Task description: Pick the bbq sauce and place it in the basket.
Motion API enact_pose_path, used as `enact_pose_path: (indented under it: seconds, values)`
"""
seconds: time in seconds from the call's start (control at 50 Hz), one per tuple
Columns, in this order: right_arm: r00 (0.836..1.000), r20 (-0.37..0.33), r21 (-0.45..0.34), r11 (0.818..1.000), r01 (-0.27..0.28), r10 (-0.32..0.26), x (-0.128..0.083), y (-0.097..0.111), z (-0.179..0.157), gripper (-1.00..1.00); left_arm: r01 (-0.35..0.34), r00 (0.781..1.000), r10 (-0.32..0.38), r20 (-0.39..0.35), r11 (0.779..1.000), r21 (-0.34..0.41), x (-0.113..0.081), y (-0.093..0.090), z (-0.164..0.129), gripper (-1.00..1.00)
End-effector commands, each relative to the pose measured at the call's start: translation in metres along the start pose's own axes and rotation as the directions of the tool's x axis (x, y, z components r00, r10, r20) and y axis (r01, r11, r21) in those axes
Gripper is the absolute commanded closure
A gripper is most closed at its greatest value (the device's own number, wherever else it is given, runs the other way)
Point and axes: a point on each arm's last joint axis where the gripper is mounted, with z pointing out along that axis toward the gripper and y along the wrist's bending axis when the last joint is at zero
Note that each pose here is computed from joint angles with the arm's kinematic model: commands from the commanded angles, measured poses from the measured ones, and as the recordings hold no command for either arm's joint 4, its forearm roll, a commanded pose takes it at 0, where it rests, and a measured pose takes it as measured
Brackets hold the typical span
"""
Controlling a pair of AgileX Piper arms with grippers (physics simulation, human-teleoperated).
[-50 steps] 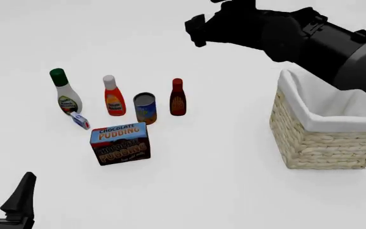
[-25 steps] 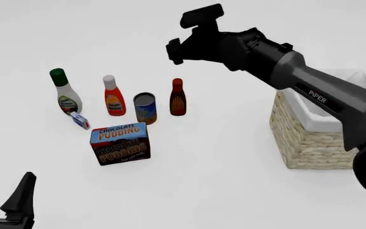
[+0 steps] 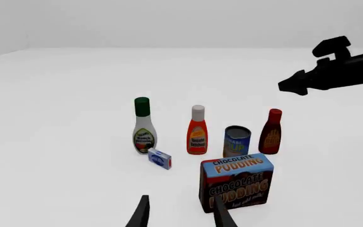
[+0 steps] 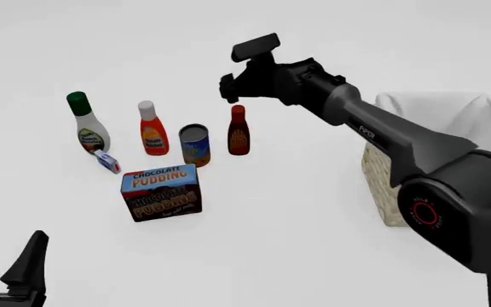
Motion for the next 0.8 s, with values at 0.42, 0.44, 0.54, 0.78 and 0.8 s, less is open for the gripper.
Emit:
enact_pose_path:
  seconds: [0.42, 0.44, 0.54, 0.78, 0.8]
  values:
    - [0.995, -0.101, 0.019, 1.0, -0.008, 0.01, 0.044, -0.014, 0.066, -1.0, 0.0, 1.0, 0.0, 0.0, 1.0, 0.0, 0.0, 0.0, 0.0, -1.0]
    - [0.994, -0.104, 0.018, 1.0, -0.01, 0.012, 0.046, -0.013, 0.068, -1.0, 0.0, 1.0, 0.0, 0.0, 1.0, 0.0, 0.0, 0.0, 0.0, -1.0]
    - [0.993, -0.114, 0.016, 1.0, -0.012, 0.014, 0.05, -0.012, 0.073, -1.0, 0.0, 1.0, 0.0, 0.0, 1.0, 0.0, 0.0, 0.0, 0.0, -1.0]
    - [0.988, -0.153, 0.008, 1.0, -0.013, 0.014, 0.066, -0.007, 0.084, -1.0, 0.0, 1.0, 0.0, 0.0, 1.0, 0.0, 0.0, 0.0, 0.0, -1.0]
    - [0.988, -0.155, 0.009, 1.0, -0.013, 0.014, 0.067, -0.008, 0.084, -1.0, 0.0, 1.0, 0.0, 0.0, 1.0, 0.0, 0.0, 0.0, 0.0, -1.0]
